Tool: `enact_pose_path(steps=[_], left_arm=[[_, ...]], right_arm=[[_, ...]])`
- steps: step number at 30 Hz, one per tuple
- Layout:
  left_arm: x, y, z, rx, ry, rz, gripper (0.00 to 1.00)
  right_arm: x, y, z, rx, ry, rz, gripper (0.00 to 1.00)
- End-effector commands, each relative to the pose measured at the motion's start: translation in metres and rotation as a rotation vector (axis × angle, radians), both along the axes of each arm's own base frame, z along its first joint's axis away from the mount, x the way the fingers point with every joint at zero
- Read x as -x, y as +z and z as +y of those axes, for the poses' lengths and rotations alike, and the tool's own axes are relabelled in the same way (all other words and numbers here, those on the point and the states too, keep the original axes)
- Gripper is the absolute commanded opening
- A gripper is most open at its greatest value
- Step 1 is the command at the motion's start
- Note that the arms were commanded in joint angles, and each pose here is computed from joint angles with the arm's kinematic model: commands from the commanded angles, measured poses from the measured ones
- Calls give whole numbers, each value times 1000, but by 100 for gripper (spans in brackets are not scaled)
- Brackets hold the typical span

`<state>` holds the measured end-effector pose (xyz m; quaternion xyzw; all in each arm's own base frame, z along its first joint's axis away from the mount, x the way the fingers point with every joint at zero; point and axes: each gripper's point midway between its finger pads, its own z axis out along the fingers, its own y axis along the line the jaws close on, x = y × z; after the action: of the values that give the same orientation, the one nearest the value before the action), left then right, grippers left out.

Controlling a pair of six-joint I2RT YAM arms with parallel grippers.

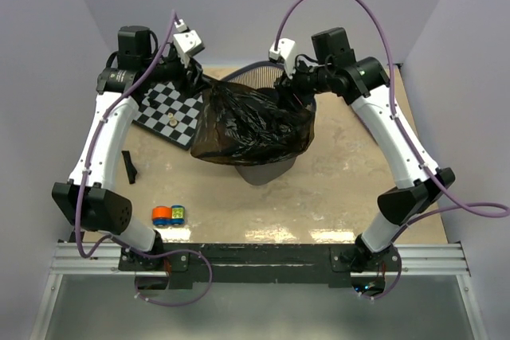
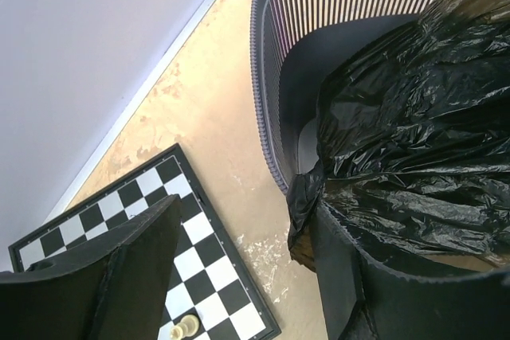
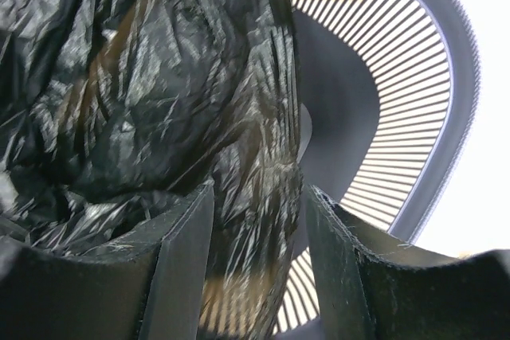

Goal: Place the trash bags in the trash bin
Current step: Place the trash bag in the bin.

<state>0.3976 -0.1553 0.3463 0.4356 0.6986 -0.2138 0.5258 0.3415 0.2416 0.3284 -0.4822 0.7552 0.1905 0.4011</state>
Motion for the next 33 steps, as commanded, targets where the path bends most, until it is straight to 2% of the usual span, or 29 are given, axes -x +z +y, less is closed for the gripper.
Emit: enact_pose_path(steps=[1,6,9,11,15,18,21,29,33], left_arm=[[-2,11,-1,42,-30,-17,69],[4,8,-6,45,-81,9,68],[12,1,-11,35,-146,26,64],[15,-3,-12,30,-172,34,58],[18,-14,-14,18,-207,66,39],[17,-18,-14,8,-217,72,16],[14,-20,-11,-6,-205,64,1],[-3,-6,1,-50,-107,-33,0],[-13,-2,6,-47,-46,-71,0]], right_arm=[[12,4,-14,28,-29,11,53],[12,-18,-17,68,-42,62,51],[10,-29,-19,92,-59,83,47],[8,-35,-21,107,-73,90,43],[6,-42,-26,141,-83,90,22],[5,-42,-30,159,-81,71,1],[2,-30,-33,139,-83,40,0],[-42,38,-76,-9,-255,-136,0],[-51,50,-88,-28,-291,-180,0]])
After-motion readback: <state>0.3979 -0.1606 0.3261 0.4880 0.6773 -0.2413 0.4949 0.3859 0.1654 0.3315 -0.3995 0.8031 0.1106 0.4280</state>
